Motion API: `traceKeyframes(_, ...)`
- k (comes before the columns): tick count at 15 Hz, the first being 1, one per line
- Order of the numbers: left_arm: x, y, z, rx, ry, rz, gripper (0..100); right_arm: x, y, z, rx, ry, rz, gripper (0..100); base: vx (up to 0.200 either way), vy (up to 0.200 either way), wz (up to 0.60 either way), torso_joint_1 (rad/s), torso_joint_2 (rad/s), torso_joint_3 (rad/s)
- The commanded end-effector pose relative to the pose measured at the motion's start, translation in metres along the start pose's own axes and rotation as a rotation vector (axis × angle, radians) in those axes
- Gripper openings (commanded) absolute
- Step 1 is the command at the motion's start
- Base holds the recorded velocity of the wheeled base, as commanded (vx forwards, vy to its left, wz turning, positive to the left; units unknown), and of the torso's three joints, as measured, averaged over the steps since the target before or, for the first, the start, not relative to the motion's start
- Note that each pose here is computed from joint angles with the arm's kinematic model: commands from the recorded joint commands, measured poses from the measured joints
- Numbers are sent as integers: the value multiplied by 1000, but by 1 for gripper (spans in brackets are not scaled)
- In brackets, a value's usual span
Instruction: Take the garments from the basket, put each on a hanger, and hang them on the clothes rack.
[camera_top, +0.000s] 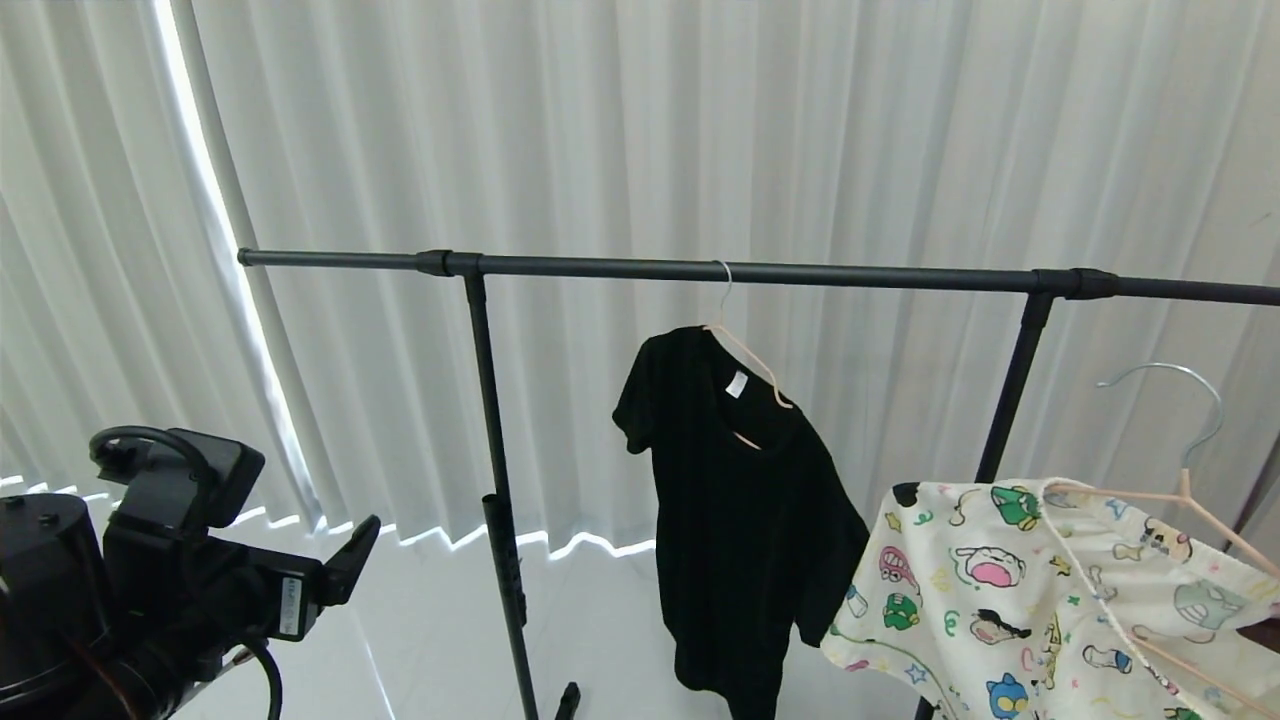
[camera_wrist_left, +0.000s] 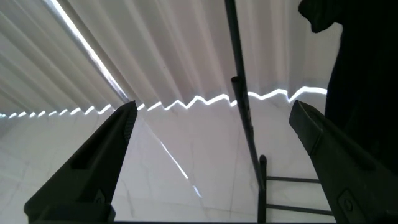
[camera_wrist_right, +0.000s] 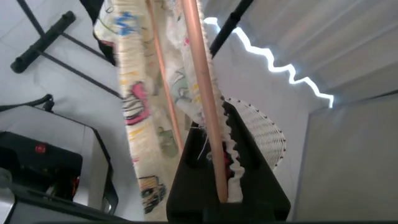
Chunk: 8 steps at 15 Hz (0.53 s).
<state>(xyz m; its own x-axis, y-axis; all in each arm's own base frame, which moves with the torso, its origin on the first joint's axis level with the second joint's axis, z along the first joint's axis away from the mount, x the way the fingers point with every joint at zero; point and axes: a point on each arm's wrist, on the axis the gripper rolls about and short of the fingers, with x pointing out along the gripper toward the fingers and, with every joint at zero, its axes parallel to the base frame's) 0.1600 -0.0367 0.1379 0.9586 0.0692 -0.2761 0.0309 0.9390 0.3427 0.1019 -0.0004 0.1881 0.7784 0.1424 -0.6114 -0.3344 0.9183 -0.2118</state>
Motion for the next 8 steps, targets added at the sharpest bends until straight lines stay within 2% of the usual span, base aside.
traceKeyframes(1, 0, 0, -2, 28, 8, 1, 100, 5, -7, 8, 17, 10, -12, 0, 0, 0, 0, 0, 0, 0)
traceKeyframes(3, 0, 0, -1, 53, 2, 1, 100, 8, -15, 29, 99, -19, -14, 0, 0, 0, 0, 0, 0, 0)
traceKeyframes(6, 0, 1, 3, 50, -11, 2, 100, 15, -26, 58, 139, -46, -28, 0, 0, 0, 0, 0, 0, 0)
traceKeyframes(8, -3, 1, 3, 48, -22, -1, 100, 19, -29, 70, 127, -51, -45, 0, 200, 0, 0, 2, 2, 5)
